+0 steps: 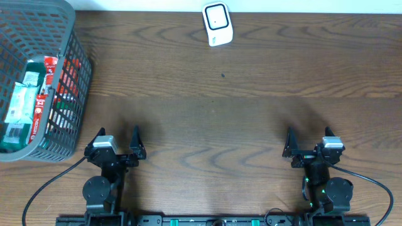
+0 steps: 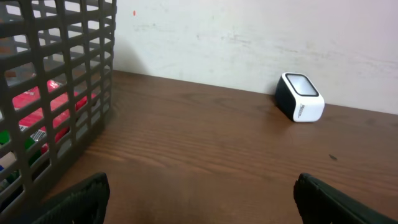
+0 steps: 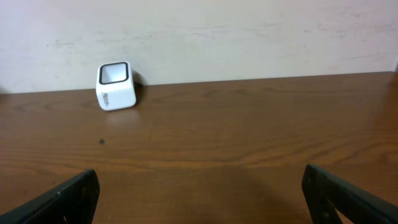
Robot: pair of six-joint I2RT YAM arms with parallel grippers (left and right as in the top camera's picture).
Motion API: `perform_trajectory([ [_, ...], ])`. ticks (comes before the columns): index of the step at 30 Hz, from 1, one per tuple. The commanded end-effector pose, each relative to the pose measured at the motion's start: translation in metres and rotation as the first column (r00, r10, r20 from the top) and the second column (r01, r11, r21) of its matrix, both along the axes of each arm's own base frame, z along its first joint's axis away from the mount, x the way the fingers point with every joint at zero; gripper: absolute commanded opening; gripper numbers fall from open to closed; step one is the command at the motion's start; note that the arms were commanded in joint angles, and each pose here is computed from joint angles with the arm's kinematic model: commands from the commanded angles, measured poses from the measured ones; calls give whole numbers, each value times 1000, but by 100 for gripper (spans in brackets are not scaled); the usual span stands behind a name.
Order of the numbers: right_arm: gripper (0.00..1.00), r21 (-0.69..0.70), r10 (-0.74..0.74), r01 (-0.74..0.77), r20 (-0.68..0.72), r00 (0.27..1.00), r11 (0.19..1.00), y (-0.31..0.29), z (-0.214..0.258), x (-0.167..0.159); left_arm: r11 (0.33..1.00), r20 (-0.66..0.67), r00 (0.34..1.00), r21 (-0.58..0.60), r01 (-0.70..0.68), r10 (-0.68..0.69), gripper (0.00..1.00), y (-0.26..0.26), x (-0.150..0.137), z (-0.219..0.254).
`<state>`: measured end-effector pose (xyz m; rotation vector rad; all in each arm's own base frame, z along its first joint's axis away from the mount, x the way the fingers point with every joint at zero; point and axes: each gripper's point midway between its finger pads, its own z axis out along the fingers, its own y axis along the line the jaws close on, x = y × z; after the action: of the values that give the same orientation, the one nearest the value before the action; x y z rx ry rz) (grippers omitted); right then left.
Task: Scan the item barcode
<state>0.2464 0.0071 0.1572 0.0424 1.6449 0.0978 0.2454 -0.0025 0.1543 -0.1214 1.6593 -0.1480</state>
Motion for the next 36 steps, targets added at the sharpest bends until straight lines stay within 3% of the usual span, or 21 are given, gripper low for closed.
perform_trajectory([
  [1,99,9,-17,17,0,1000,1000,-4,0,0,1000,-28,999,12,27,-26,95,-4,-1,-7],
  [8,99,9,-17,17,0,1000,1000,-4,0,0,999,-32,999,-41,20,-21,95,-4,-7,12],
  [36,99,9,-17,17,0,1000,1000,-4,0,0,999,55,998,-36,23,-21,95,-5,-24,76],
])
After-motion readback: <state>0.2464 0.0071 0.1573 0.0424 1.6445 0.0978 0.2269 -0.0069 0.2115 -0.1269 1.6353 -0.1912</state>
